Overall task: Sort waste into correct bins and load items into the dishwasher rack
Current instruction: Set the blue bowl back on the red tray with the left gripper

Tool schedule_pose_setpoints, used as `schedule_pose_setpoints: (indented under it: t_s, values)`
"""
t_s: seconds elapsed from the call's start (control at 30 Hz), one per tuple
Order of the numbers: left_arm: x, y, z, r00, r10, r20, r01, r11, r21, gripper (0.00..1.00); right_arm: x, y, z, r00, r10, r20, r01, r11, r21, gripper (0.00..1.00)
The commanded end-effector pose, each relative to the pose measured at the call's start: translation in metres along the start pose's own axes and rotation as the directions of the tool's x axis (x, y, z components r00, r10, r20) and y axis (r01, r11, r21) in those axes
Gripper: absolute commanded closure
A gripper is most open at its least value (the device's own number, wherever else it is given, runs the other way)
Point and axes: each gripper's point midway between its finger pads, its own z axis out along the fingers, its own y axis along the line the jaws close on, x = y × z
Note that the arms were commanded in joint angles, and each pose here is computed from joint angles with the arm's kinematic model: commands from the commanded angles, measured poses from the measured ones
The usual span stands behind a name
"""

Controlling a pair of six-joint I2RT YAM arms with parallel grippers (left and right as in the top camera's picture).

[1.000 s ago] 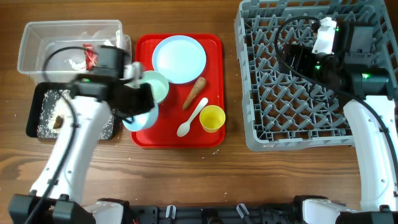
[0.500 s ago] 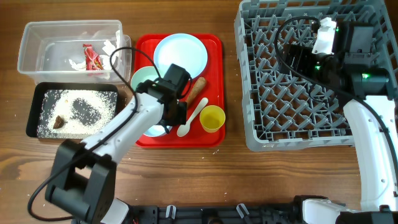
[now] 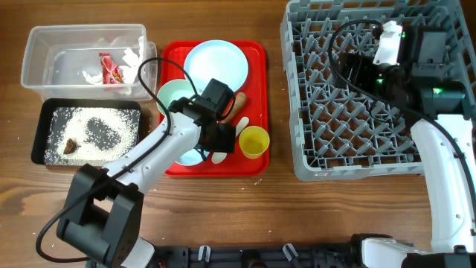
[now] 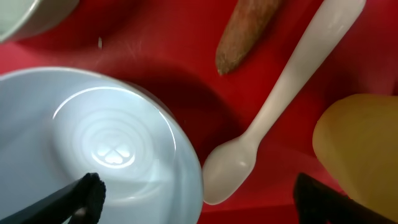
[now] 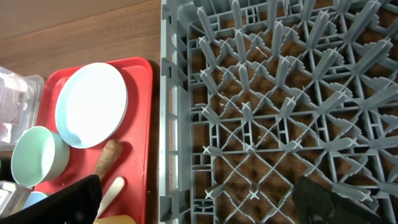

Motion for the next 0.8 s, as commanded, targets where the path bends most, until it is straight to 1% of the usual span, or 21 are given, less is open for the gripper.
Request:
schedule_pose_setpoints:
  t_s: [0.0,0.13,0.23,0.37,0.77]
  values:
    - [-0.011,-0.005,0.002,0.999,0.004,0.048,-0.004,1.0,0.012,0.0,-0.004,0.001,0.0,1.0,0.002,0.005,-0.002,1.0,0.005,0.0]
    - [-0.044,-0.02,-0.003,0.983,-0.008,0.182,-0.005,0.997,0.072,0.0,-0.004,0.001,0.0,1.0,0.001,0.008,-0.001,1.0,0.004,0.0]
    - [-0.069,-0.031,-0.01,0.958,-0.024,0.286,-0.011,0.993,0.12,0.0,-0.004,0.001,0.0,1.0,0.001,0.008,-0.001,1.0,0.004,0.0]
    - [-0.091,-0.04,-0.019,0.928,-0.041,0.371,-0.021,0.987,0.16,0.0,-0.003,0.001,0.0,1.0,0.002,0.005,-0.002,1.0,0.005,0.0]
    - [-0.094,-0.042,-0.02,0.923,-0.043,0.383,-0.023,0.986,0.166,0.0,-0.005,0.002,0.0,1.0,0.001,0.009,-0.001,1.0,0.0,0.0]
